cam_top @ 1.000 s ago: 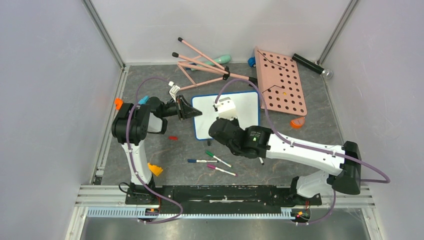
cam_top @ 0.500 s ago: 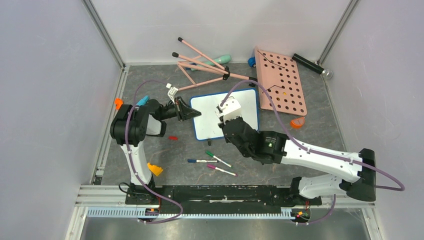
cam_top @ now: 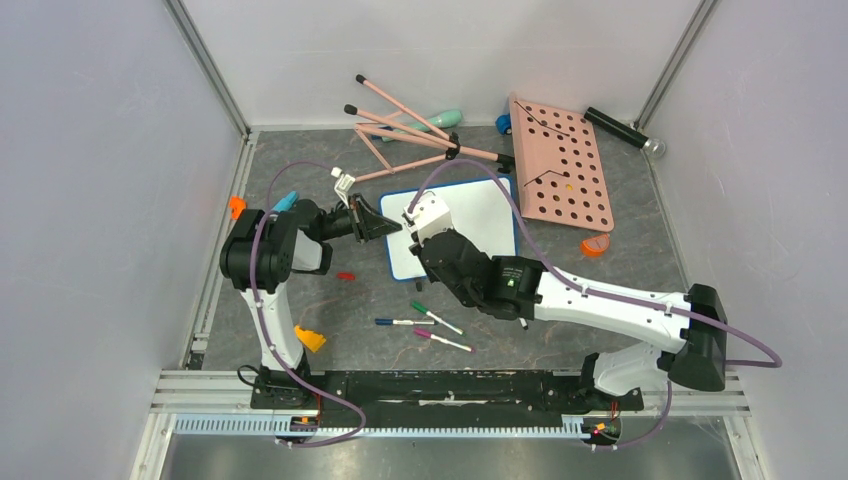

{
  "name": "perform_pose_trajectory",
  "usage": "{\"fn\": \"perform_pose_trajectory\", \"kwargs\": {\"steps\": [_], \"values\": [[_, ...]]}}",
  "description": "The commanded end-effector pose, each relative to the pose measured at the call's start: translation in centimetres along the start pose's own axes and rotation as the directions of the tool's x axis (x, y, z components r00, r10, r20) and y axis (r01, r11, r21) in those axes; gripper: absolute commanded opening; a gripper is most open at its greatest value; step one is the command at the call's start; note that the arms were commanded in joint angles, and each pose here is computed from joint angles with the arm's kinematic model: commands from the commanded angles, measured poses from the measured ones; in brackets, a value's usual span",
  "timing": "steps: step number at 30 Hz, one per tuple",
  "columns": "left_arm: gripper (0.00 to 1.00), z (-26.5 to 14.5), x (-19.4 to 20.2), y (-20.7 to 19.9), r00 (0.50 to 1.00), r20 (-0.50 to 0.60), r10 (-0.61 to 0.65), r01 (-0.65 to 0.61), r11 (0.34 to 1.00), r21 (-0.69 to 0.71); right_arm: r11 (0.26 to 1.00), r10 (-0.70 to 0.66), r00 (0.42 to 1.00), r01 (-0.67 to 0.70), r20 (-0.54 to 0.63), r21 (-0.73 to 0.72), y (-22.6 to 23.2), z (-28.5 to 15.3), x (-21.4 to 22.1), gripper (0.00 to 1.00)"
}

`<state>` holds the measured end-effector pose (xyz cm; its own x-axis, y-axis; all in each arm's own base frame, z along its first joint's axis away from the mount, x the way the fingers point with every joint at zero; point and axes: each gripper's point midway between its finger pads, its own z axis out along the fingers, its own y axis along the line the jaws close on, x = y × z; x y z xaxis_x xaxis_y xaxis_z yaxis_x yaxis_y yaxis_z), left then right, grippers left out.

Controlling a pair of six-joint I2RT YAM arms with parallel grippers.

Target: Write a sentence on the whiteboard

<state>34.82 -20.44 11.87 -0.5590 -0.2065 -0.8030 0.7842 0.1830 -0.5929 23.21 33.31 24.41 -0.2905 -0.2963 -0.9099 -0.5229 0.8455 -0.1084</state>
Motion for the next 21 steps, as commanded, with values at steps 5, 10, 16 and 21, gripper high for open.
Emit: {"fn": "perform_pose_trajectory", "kwargs": {"steps": [5,10,16,21], "values": [[0.02,-0.1,-1.9,2.1,0.991,0.06,0.123,-0.121,0.992,-0.037,0.999,0.052,0.996,-0.053,0.074,0.01,-0.8,0.6,-3.5,0.0],[0.02,-0.2,-1.8,2.0,0.99,0.059,0.127,-0.125,0.991,-0.037,0.998,0.066,0.995,-0.068,0.078,0.019,-1.6,1.4,-4.2,0.0],[0.02,-0.2,-1.9,2.1,0.991,0.058,0.123,-0.121,0.992,-0.035,0.996,0.077,0.994,-0.079,0.08,0.028,-1.9,2.4,-4.9,0.0],[0.02,-0.2,-1.8,2.0,0.991,0.06,0.12,-0.118,0.992,-0.038,0.997,0.08,0.994,-0.081,0.072,0.013,-1.5,3.1,-5.1,0.0]]}}
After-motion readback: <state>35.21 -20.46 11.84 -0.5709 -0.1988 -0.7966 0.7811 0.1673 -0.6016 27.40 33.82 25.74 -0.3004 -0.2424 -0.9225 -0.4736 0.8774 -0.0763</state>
